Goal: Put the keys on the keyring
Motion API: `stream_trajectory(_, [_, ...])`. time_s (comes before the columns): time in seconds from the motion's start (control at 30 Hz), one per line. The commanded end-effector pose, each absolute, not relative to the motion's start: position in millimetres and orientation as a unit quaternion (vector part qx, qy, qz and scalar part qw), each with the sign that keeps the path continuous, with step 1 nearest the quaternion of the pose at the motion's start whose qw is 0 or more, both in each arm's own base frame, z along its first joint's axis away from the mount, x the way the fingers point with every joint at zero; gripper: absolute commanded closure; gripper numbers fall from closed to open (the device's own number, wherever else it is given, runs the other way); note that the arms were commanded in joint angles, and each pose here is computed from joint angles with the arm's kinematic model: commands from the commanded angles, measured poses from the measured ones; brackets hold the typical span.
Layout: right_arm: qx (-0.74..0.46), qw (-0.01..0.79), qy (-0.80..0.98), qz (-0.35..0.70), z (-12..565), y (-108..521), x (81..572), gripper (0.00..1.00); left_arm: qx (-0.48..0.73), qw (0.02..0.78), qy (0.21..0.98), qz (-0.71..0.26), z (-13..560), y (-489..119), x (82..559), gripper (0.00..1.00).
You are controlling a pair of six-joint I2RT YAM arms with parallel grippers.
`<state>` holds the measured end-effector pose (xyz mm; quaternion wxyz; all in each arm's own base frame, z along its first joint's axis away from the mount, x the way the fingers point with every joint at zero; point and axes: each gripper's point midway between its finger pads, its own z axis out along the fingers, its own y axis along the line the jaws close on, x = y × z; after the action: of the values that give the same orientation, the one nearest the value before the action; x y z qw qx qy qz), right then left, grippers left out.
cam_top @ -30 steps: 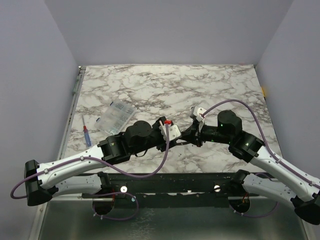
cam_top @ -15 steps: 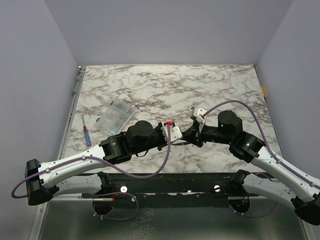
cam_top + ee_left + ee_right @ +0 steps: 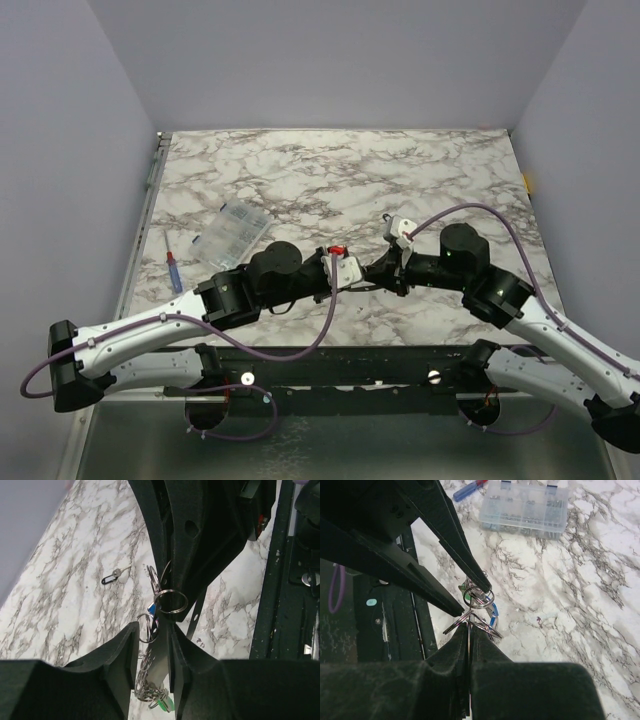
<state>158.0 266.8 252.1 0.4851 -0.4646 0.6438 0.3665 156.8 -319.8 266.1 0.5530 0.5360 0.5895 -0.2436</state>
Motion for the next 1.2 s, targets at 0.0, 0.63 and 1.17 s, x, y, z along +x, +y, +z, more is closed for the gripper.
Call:
stream_trajectory(0.0, [-0.469,0.523,0.609,0.367,280.6,266.8,157.1,0.99,0.536,0.565,0.572,-0.257,280.4,-315.8,150.8,0.51])
stream_trajectory(0.63, [-0.509,0.585,0.528,0.346,276.5,254.4,143.1,0.99,0.537,0.526,0.608,-0.255,282.8,-318.9,152.9,0.42])
stream_trajectory(1.17, [-0.505,0.578,0.542,0.343,271.9,254.8,146.9,0.99,0.567,0.504,0.593,-0.271,277.9,-339.5,149.0,0.50])
